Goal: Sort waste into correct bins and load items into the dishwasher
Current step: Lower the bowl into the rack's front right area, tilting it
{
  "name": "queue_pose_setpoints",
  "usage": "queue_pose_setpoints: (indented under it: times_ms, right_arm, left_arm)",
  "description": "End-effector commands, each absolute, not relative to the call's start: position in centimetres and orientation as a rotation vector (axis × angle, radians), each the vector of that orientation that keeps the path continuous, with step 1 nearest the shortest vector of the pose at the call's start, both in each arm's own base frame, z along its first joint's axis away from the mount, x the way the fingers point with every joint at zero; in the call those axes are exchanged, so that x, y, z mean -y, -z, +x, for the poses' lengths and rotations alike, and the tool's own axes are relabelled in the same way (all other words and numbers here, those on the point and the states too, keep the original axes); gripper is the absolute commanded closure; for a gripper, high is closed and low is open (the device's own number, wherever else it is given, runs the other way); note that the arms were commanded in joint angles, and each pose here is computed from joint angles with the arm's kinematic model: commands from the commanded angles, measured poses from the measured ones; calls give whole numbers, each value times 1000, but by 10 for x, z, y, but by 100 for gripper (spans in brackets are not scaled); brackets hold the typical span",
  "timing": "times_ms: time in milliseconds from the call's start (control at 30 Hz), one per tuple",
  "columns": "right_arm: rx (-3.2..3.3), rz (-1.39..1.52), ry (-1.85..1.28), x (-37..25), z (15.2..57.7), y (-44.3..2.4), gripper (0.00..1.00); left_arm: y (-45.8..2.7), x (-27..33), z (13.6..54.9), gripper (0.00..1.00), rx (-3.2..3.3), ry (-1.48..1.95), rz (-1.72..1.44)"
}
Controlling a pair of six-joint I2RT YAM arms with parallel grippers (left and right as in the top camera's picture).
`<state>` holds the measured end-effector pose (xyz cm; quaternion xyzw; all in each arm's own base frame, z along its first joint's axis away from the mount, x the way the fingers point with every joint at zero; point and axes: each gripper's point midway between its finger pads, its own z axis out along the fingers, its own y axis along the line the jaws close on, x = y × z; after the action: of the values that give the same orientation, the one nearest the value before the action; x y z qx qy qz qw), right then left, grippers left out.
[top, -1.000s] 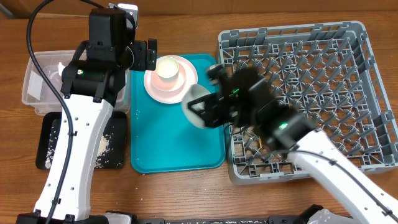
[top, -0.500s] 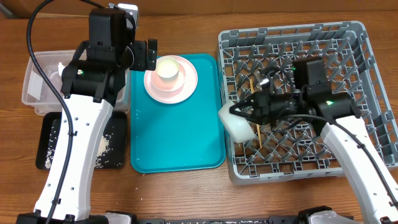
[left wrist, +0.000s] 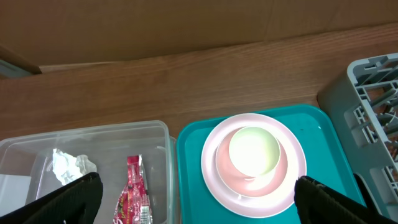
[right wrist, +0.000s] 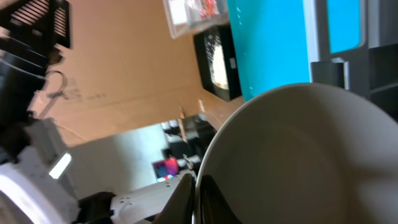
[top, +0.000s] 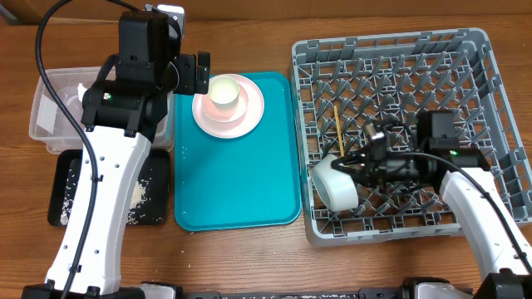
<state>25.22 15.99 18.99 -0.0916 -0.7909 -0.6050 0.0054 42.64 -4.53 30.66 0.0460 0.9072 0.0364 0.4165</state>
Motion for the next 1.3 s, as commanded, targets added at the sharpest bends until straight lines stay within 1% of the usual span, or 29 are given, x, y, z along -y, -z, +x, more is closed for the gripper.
queue_pose_setpoints:
  times_ms: [0,100,233,400,600,833,900,933,1000,1200,1267]
  right_arm:
    - [2469,-258,1984,-150,251,-189,96]
    - [2488,-278,1989,-144,251,-182,96]
    - [2557,-321,1916,-138,254,-171,96]
    - [2587,-327,1887,-136,255,-166,96]
    - [2781,-403,1634,-121,261,-136,96]
    - [2838,-427,1548,-115,263,-126,95]
    - [2873,-443,1490,-110,264,-121,94]
    - [2888,-449,1466,-108,264,-118,92]
    - [2926,-465,1401,-103,266,-112,91]
    - [2965,-483,1329,-97,266,-106,90]
    - [2978,-490,1304,-95,267,-104,87]
  left_arm:
    - [-314,42,427,0,-2259,-112,125]
    - [-314,42,427,0,-2259,-112,125]
    - [-314,42,427,0,-2259,-112,125]
    - [-314,42,427,0,-2259,-111,125]
    - [-314,42,427,0,-2259,-111,125]
    - [-314,42,427,0,-2259,-112,125]
    - [-314,42,427,0,-2260,-111,125]
    - [-314,42,427,0,-2259,-111,125]
    - [-314,42,427,0,-2260,-111,125]
    - [-314,42,427,0,-2260,-111,125]
    - [-314,42,427,0,-2259,-112,125]
